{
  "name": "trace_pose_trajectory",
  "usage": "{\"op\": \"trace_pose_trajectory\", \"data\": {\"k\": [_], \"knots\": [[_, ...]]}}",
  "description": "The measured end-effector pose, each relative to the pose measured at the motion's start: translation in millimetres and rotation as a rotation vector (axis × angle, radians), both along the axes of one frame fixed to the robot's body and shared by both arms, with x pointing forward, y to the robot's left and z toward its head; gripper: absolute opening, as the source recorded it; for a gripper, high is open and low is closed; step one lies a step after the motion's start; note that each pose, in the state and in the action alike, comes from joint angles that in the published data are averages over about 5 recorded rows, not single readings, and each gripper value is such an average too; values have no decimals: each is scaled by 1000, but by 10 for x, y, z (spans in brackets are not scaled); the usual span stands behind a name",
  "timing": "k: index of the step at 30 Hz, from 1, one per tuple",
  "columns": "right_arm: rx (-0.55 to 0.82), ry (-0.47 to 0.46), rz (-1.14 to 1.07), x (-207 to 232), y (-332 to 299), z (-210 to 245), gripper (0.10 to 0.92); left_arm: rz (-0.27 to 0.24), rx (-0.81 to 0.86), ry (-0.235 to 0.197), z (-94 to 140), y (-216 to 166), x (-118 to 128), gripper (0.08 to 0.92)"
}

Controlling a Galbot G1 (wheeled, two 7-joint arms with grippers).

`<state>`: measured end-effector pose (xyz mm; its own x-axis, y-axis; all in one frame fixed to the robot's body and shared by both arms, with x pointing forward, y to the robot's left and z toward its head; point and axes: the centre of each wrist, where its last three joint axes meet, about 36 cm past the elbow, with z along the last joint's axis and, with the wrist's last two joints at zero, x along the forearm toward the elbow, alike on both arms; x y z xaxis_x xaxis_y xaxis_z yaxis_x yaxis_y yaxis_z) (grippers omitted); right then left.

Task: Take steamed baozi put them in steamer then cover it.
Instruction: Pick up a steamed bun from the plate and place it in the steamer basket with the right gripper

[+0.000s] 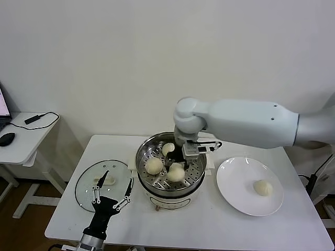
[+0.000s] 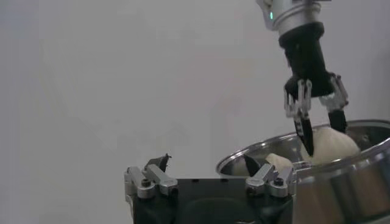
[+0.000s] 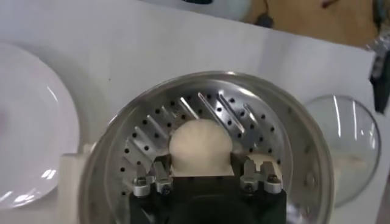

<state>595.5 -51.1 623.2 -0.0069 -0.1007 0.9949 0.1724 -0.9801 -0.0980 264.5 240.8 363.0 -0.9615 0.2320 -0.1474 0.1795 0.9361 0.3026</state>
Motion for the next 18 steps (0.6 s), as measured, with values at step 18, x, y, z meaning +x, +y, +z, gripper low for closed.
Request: {"op": "trace_pose_trajectory", "data": {"k": [18], "knots": [[-32,1,19,-58,113,-190,818,8,-9,-7,-8,19,11,823]]}}
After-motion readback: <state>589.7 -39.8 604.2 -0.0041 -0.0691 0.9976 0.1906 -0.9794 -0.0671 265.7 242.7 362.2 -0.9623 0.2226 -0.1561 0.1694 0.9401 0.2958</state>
